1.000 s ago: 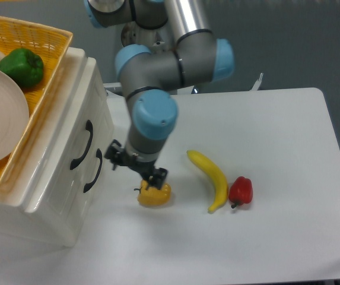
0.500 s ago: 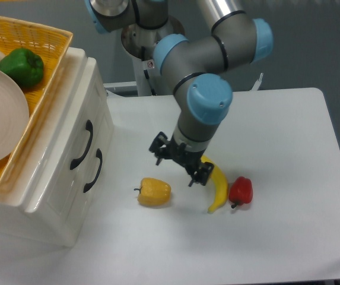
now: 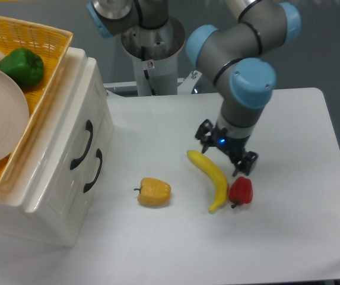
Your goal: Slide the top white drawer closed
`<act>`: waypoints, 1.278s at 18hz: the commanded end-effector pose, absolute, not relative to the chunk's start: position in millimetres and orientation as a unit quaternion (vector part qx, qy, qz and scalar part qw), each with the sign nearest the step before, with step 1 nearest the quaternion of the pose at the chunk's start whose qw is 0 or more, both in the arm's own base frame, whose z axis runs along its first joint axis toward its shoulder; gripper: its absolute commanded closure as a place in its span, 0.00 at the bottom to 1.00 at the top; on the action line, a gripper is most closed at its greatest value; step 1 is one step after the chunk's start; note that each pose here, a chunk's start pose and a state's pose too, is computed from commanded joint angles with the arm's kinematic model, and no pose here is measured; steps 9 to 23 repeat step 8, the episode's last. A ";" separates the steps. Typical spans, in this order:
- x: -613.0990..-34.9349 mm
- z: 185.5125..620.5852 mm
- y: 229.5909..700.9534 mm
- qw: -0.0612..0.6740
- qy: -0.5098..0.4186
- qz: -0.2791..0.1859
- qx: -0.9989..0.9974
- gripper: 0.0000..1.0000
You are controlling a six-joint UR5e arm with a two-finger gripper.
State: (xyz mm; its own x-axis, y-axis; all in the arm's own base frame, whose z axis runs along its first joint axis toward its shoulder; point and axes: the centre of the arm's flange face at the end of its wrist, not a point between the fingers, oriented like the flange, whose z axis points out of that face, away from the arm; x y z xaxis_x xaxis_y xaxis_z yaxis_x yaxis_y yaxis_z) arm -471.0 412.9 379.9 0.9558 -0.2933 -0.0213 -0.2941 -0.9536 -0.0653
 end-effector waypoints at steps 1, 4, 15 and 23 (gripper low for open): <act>-469.7 377.9 412.1 0.033 0.161 0.004 -0.986 0.00; -480.1 386.9 398.9 0.036 0.187 0.013 -0.982 0.00; -489.2 390.5 389.0 0.037 0.180 0.018 -0.983 0.00; -489.2 390.5 389.0 0.037 0.180 0.018 -0.983 0.00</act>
